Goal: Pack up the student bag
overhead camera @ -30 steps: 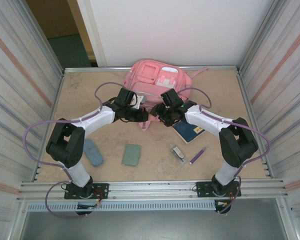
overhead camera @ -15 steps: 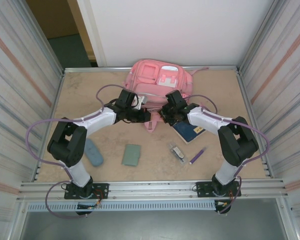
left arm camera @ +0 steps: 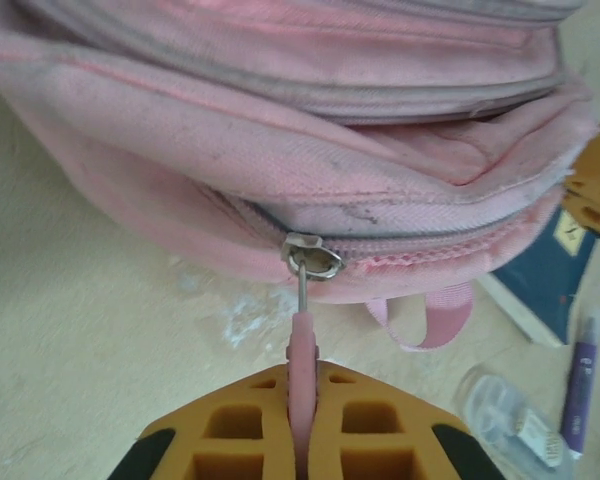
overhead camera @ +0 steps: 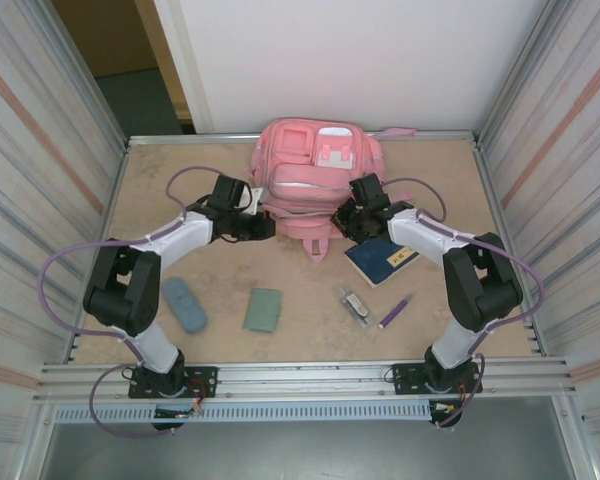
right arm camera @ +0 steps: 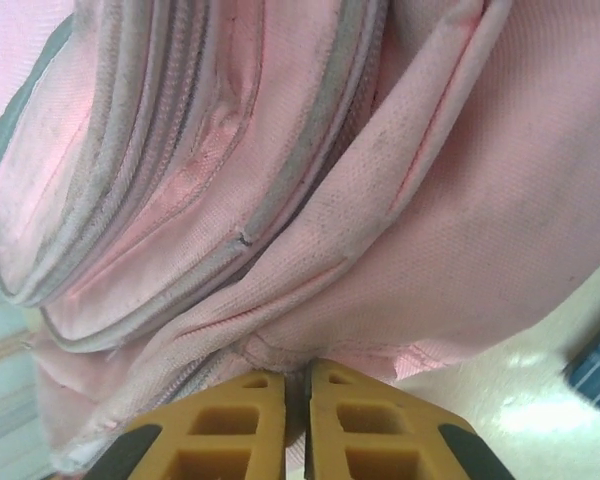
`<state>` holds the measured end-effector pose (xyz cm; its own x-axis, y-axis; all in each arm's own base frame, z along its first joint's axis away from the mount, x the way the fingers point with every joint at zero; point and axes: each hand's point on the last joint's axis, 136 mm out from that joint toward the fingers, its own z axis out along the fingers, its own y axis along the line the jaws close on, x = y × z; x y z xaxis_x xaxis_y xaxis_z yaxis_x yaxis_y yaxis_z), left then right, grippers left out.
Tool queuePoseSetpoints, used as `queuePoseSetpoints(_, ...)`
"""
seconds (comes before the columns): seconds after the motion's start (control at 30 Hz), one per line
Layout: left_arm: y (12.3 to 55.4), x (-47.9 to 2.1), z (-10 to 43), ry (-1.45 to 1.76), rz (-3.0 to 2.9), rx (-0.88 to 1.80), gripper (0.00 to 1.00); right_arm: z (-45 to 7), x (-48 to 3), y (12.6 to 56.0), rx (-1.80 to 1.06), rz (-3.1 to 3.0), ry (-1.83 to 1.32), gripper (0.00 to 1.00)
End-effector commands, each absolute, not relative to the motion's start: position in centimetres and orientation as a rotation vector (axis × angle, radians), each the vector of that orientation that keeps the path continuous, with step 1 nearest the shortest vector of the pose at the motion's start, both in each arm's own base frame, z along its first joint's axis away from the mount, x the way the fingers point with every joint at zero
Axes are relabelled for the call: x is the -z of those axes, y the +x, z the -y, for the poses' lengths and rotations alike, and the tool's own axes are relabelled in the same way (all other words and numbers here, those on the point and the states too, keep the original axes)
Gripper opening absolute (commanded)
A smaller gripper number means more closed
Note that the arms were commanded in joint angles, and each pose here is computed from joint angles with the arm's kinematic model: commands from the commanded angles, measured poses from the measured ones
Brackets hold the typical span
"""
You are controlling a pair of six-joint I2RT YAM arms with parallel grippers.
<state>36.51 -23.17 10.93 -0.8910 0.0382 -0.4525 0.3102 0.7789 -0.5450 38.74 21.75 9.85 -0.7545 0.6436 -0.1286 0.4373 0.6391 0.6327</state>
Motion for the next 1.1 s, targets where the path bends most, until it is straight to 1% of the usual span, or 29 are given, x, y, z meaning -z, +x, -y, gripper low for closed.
queuePoseSetpoints(0.0, 38.0, -13.7, 25.2, 0.274, -2.499, 0.991, 0.0, -18.5, -9.4, 42.7, -0.705, -2.495, 0.666, 0.15)
queuePoseSetpoints(0.1, 37.5, -15.9, 28.6, 0.392, -2.451, 1.033, 0.0, -18.3, -9.5, 43.3, -0.826, -2.516, 0.657, 0.23)
queuePoseSetpoints(0.2, 36.5, -17.0, 30.7, 0.467, -2.408, 1.038, 0.0, -16.5, -9.7, 42.7, -0.811, -2.551, 0.703, 0.34)
queuePoseSetpoints(0.33, 35.4, -16.4, 32.9, 0.501, -2.417, 1.026, 0.0, -14.9, -11.5, 40.1, -0.836, -2.569, 0.814, 0.44)
queuePoseSetpoints(0.43, 34.7, -15.6, 34.4, 0.542, -2.426, 1.012, 0.0, -14.5, -13.1, 37.7, -0.785, -2.6, 0.932, 0.53)
queuePoseSetpoints(0.57, 34.1, -14.8, 36.0, 0.593, -2.419, 1.001, 0.0, -15.6, -14.4, 36.1, -0.792, -2.566, 1.058, 0.56)
queuePoseSetpoints(0.67, 34.0, -14.9, 36.9, 0.616, -2.411, 1.02, 0.0, -17.0, -14.1, 36.1, -0.775, -2.558, 1.089, 0.56)
queuePoseSetpoints(0.77, 33.8, -15.3, 37.5, 0.631, -2.391, 1.032, 0.0, -18.1, -12.6, 36.6, -0.788, -2.564, 1.158, 0.56)
queuePoseSetpoints(0.87, 33.6, -15.5, 37.8, 0.649, -2.376, 1.029, 0.0, -19.5, -11.2, 37.3, -0.798, -2.592, 1.159, 0.55)
queuePoseSetpoints(0.93, 33.4, -15.1, 37.6, 0.652, -2.387, 1.016, 0.0, -20.7, -10.3, 37.6, -0.808, -2.652, 1.136, 0.5)
queuePoseSetpoints(0.97, 33.6, -14.8, 37.3, 0.648, -2.391, 0.995, 0.0, -21.1, -9.7, 37.6, -0.808, -2.676, 1.133, 0.45)
queuePoseSetpoints(1.07, 34.2, -13.4, 35.7, 0.605, -2.418, 0.923, 0.0, -21.6, -9.2, 38.0, -0.82, -2.696, 1.104, 0.22)
